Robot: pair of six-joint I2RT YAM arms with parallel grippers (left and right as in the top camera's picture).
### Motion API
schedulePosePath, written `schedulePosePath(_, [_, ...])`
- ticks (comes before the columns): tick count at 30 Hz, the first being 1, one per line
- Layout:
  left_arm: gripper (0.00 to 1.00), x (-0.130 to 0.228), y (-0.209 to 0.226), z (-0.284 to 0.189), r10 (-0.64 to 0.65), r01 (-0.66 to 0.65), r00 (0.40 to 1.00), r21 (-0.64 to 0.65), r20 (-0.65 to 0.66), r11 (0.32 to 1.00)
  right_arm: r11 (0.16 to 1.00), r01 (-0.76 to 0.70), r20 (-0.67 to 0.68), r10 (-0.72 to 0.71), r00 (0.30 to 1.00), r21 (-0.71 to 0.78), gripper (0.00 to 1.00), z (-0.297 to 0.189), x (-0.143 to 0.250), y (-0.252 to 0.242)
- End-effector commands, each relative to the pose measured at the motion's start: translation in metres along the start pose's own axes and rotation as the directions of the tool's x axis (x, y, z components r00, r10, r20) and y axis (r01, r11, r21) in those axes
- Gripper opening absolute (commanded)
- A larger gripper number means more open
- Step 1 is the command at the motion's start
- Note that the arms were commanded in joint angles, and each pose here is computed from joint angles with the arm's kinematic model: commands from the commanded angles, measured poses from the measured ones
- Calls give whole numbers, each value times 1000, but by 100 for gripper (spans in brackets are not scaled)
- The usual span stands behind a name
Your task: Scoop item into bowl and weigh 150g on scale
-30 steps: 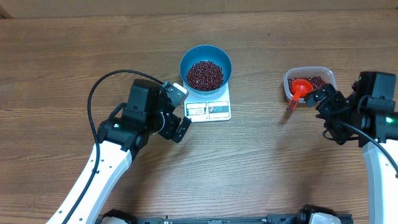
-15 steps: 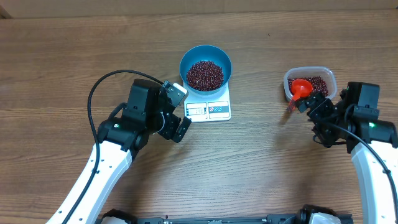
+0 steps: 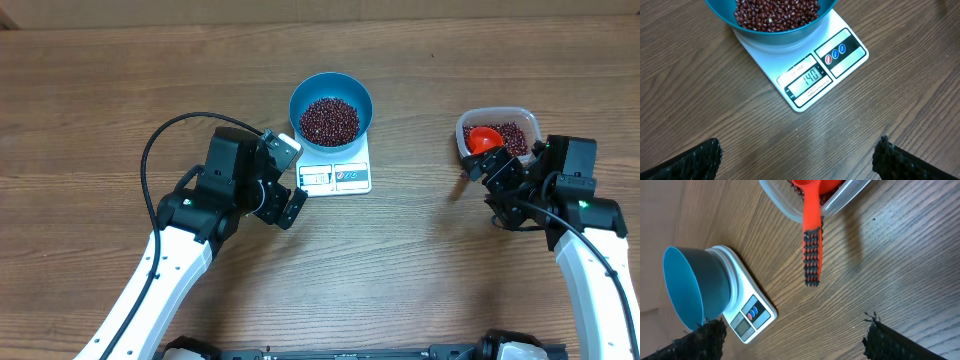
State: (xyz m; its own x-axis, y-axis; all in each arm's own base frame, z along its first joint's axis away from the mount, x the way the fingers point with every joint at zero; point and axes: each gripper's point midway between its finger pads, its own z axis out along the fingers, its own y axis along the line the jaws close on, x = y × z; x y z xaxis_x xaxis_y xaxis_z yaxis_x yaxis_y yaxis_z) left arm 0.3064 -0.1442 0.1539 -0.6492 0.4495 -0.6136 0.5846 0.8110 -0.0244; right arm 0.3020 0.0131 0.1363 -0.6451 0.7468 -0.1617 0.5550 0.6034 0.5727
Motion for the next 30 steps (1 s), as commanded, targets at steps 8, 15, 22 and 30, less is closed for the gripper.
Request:
schedulePosePath(8, [99,2,2,2,-15,15,1000,-7,-8,1000,992,-126,6,126,992,16,67,36,-14,-7])
schedulePosePath(15, [100,2,2,2,-15,15,1000,-7,-8,1000,988,-140,-30,142,989,57,64,64,-15,-18])
schedulePosePath(22, [100,2,2,2,-15,15,1000,-7,-8,1000,995,-96,-26,97,995,29,62,82,-19,-10])
schedulePosePath(30, [100,2,2,2,-15,15,1000,-7,-8,1000,997,-69,-7,70,998,23,56,82,-23,-7])
